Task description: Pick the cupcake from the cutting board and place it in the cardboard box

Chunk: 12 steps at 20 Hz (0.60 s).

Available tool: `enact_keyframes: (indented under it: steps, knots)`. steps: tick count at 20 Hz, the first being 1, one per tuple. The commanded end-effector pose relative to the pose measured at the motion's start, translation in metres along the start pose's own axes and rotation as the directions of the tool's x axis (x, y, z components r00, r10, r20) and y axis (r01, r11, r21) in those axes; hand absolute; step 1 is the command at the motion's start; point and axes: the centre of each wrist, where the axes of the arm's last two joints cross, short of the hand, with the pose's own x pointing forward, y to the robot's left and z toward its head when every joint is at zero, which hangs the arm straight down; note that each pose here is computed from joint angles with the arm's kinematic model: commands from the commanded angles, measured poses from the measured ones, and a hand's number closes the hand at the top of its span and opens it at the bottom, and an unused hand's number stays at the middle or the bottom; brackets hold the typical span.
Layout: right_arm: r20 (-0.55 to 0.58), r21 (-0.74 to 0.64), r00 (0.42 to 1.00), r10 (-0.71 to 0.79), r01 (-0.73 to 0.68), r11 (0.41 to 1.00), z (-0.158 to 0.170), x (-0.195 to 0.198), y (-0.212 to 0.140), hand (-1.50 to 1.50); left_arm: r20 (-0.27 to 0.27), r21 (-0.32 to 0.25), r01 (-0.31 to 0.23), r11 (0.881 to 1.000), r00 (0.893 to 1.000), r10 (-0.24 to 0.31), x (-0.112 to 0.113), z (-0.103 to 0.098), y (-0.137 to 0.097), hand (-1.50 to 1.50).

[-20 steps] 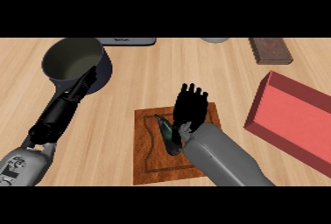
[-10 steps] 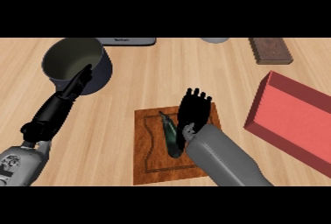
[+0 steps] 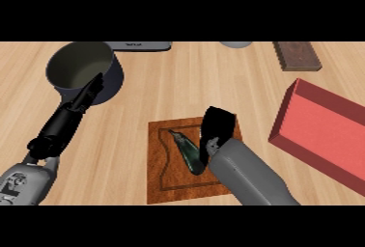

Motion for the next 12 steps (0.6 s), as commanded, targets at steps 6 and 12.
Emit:
enact_keyframes:
  steps: [6, 12]
  knots:
    - [0.033, -0.138, 0.996, 0.080, -0.075, 0.988, 0.001, 0.004, 0.023, 1.50, 0.008, -0.018, -0.002, 1.000, 1.000, 0.002, 0.000, -0.004, -0.014, 0.00]
    - [0.477, -0.139, 0.864, 0.159, -0.105, 0.985, 0.025, -0.015, 0.040, 1.50, 0.004, -0.003, -0.007, 1.000, 1.000, 0.007, -0.001, 0.003, -0.005, 0.00]
